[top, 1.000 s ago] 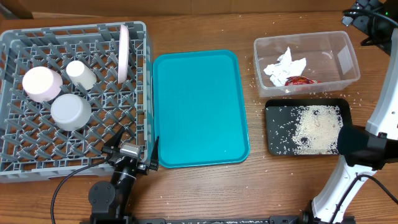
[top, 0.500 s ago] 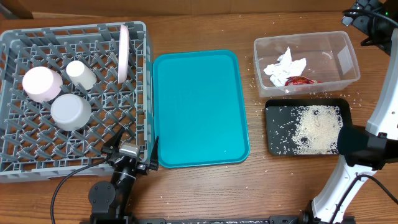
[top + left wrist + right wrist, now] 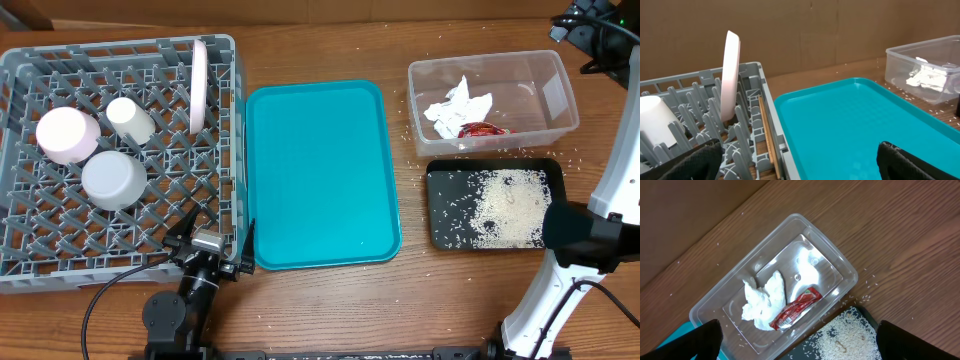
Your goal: Sort waste into correct bins and load items into the dishwasher
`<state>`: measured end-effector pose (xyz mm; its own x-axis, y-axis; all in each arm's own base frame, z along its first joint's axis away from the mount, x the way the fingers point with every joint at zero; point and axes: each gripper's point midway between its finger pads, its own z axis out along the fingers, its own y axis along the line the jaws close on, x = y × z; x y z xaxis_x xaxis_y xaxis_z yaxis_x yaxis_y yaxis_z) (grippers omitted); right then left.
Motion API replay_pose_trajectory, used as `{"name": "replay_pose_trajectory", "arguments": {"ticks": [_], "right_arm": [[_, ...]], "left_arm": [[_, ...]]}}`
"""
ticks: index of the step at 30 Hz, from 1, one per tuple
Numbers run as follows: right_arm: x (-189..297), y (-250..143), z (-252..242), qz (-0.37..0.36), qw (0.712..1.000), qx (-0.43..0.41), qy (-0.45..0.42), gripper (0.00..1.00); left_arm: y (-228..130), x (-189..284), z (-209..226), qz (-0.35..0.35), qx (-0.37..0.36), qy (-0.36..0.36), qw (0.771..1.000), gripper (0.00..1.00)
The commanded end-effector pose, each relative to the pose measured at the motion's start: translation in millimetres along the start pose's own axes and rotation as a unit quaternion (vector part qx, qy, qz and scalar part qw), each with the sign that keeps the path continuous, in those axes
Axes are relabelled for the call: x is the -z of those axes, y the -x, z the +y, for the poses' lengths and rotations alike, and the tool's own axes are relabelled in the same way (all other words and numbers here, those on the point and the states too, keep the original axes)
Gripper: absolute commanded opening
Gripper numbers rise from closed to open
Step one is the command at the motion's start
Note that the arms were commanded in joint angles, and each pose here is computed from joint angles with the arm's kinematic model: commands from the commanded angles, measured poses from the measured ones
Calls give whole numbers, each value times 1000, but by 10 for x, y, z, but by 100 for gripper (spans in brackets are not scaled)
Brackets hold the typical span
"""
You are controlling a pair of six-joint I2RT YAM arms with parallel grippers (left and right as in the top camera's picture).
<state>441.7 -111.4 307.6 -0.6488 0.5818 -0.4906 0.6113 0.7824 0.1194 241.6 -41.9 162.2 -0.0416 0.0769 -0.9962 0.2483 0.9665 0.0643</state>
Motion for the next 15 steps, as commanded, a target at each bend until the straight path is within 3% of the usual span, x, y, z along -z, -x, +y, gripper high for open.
{"name": "replay_pose_trajectory", "arguments": {"ticks": [1, 8, 15], "right_arm": [[83, 49, -6, -15, 1000, -5, 3, 100], [357, 40, 50, -38, 999, 0, 21, 100], [1278, -134, 266, -111, 989, 28, 91, 100]], "left_arm": [[-5, 2, 18, -3, 7, 6, 1000, 100], [-5, 2, 18, -3, 7, 6, 1000, 100], [-5, 2, 18, -3, 7, 6, 1000, 100]]}}
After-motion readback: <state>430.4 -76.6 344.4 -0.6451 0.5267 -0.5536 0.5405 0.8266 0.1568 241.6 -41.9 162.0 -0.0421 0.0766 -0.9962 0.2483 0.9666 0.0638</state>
